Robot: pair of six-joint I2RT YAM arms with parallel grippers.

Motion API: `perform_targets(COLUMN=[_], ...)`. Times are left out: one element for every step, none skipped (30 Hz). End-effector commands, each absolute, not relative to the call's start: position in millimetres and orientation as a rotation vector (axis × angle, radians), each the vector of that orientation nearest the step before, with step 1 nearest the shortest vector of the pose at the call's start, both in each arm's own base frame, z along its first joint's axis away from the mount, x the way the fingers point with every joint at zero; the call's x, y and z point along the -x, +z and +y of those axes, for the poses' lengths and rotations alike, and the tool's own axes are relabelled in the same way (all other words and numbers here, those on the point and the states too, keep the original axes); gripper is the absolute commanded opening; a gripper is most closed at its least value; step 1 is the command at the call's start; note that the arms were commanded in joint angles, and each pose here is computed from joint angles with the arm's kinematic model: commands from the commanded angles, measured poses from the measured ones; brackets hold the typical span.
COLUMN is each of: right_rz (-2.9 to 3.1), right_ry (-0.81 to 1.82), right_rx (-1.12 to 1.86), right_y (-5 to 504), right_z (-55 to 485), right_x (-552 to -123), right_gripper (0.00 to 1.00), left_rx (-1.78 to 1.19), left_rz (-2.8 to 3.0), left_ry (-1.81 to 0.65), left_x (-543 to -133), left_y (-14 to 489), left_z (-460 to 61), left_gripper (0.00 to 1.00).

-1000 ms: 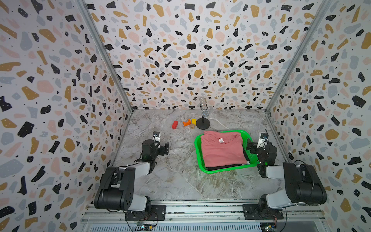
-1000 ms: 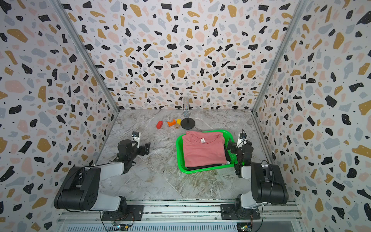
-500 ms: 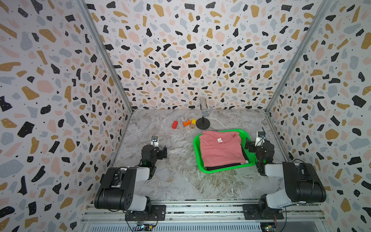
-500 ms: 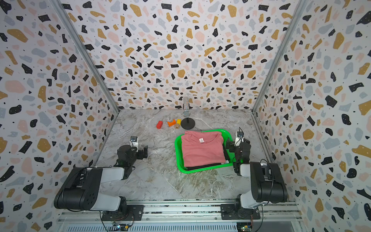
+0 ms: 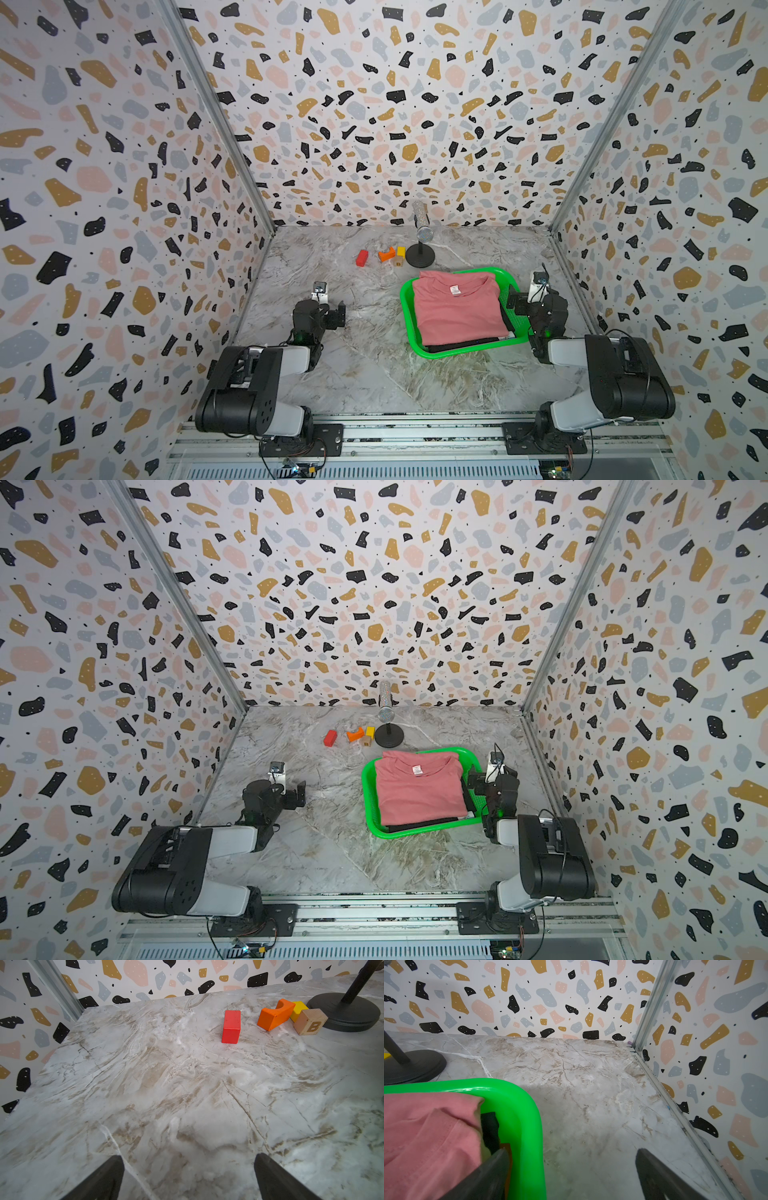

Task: Put the folded t-shirts into the basket
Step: Reset both arms

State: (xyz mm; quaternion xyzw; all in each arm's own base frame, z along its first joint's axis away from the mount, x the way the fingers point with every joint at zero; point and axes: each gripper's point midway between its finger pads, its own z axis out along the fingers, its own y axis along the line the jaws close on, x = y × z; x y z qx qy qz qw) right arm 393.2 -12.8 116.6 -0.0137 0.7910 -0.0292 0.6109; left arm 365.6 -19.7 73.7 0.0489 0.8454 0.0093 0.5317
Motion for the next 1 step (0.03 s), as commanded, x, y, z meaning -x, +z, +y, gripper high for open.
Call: perform_targets(right_rz=[1.955], right_ry=[-0.036], right_rx=[0.053], right_y=[83.4], right_z=[-4.4], right_x=[-384.0], right_gripper=[1.00], left_rx=[-0.105], left_rz=[1.942], left_ry=[0.023], left_x=[-375.3], left_y=[96.5], left_z=[-20.7], left_gripper=[1.00])
